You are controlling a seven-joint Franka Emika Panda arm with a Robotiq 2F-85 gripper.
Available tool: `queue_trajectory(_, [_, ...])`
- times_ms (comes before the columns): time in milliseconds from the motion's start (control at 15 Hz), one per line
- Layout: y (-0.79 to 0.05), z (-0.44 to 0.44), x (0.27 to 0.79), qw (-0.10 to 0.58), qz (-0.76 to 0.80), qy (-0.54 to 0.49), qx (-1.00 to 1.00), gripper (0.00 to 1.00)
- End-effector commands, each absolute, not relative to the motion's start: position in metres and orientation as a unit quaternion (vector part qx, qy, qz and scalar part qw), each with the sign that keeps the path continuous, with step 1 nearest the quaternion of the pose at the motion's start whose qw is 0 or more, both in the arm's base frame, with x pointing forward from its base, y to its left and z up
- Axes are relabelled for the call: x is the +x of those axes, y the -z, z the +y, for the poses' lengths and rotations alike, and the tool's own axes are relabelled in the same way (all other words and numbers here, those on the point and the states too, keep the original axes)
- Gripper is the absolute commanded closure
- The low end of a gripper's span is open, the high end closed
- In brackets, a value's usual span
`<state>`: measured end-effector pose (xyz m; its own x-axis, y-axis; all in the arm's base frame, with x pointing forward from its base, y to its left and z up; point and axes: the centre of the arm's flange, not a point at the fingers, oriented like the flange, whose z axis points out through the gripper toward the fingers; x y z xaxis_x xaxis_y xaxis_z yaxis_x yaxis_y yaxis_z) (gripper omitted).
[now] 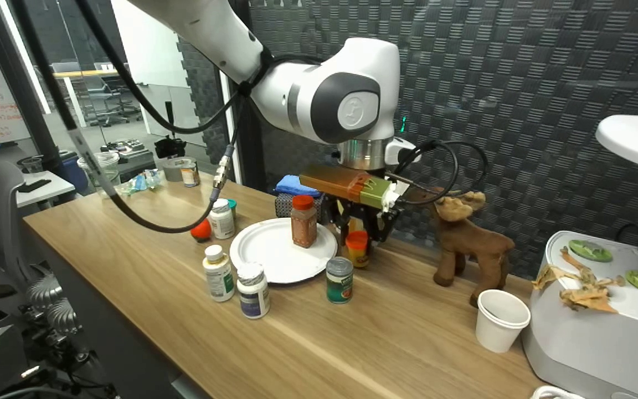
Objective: Put all the objects around the white plate into the white plate
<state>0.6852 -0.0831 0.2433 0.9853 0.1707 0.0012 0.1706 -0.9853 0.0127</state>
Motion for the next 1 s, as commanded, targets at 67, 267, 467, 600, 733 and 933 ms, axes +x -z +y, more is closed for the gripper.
queue_trajectory(67, [-0.284,-0.068,0.659,0.003,0.102,-0.023,0.995,0.72])
queue_trajectory(267, [-0.291,-0.059,0.647,-0.017,0.137,-0.020,0.990,0.72])
queue_trajectory(467, [-0.289,-0.046,0.636,-0.025,0.186,-0.011,0.982,0.72])
queue_trajectory(600, [-0.286,-0.036,0.631,-0.027,0.220,-0.005,0.975,0.72])
queue_trajectory(733, [-0.283,-0.026,0.626,-0.029,0.254,0.002,0.967,0.72])
queue_trajectory(933, [-0.279,-0.012,0.625,-0.034,0.291,0.002,0.956,0.72])
